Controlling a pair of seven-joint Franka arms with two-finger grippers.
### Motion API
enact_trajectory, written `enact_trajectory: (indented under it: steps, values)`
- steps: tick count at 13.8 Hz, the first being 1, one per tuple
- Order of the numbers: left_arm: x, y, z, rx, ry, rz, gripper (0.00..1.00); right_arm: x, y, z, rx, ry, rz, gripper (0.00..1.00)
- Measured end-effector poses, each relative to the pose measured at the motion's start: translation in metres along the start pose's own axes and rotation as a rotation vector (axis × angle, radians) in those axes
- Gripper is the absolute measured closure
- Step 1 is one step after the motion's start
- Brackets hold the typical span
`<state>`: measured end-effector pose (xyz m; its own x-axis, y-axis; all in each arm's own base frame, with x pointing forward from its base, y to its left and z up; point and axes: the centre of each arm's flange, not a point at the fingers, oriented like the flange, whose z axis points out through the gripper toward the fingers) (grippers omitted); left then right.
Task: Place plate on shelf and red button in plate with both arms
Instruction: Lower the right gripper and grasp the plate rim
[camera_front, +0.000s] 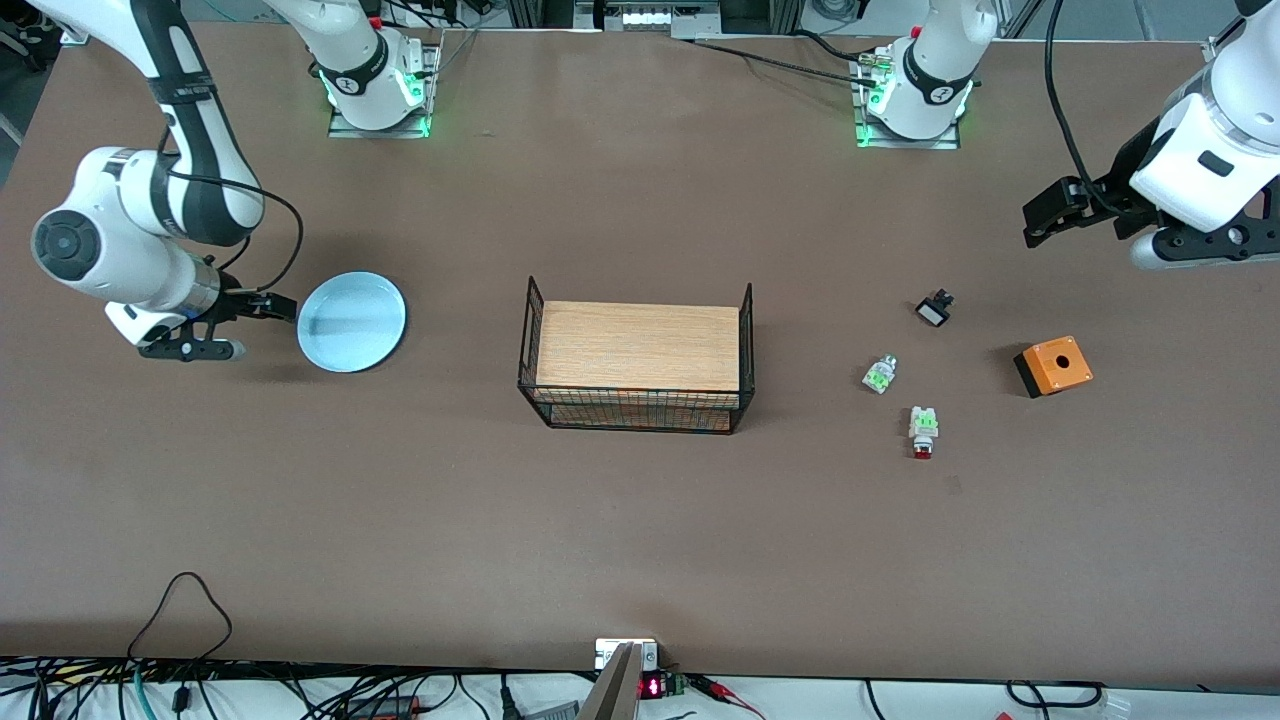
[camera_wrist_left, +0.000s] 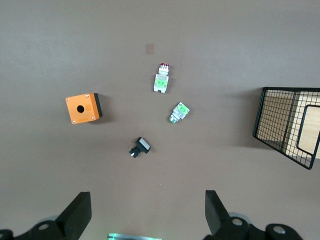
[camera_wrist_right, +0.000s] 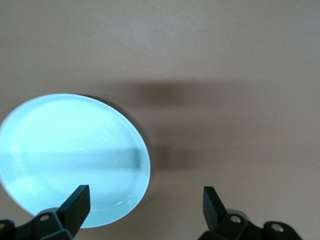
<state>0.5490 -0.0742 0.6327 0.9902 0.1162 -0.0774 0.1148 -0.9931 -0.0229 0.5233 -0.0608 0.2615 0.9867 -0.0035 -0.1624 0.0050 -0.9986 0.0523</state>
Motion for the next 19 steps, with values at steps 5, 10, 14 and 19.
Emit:
enact_trajectory:
  steps: [5,10,14,19]
  values:
    - [-0.01,-0.001,-0.014,0.0,0.012,0.0,0.0,0.002,-0.002,0.044,-0.01,-0.039,-0.014,0.0]
    - [-0.012,0.001,-0.021,-0.004,0.026,0.003,0.0,-0.001,-0.001,0.075,-0.01,-0.094,-0.023,0.08]
    - [-0.014,-0.001,-0.02,0.002,0.003,0.001,0.0,-0.003,-0.001,0.082,-0.009,-0.103,-0.023,0.35]
    - [-0.014,-0.003,-0.02,0.003,-0.001,-0.002,0.0,-0.003,-0.002,0.085,-0.009,-0.108,-0.025,0.91]
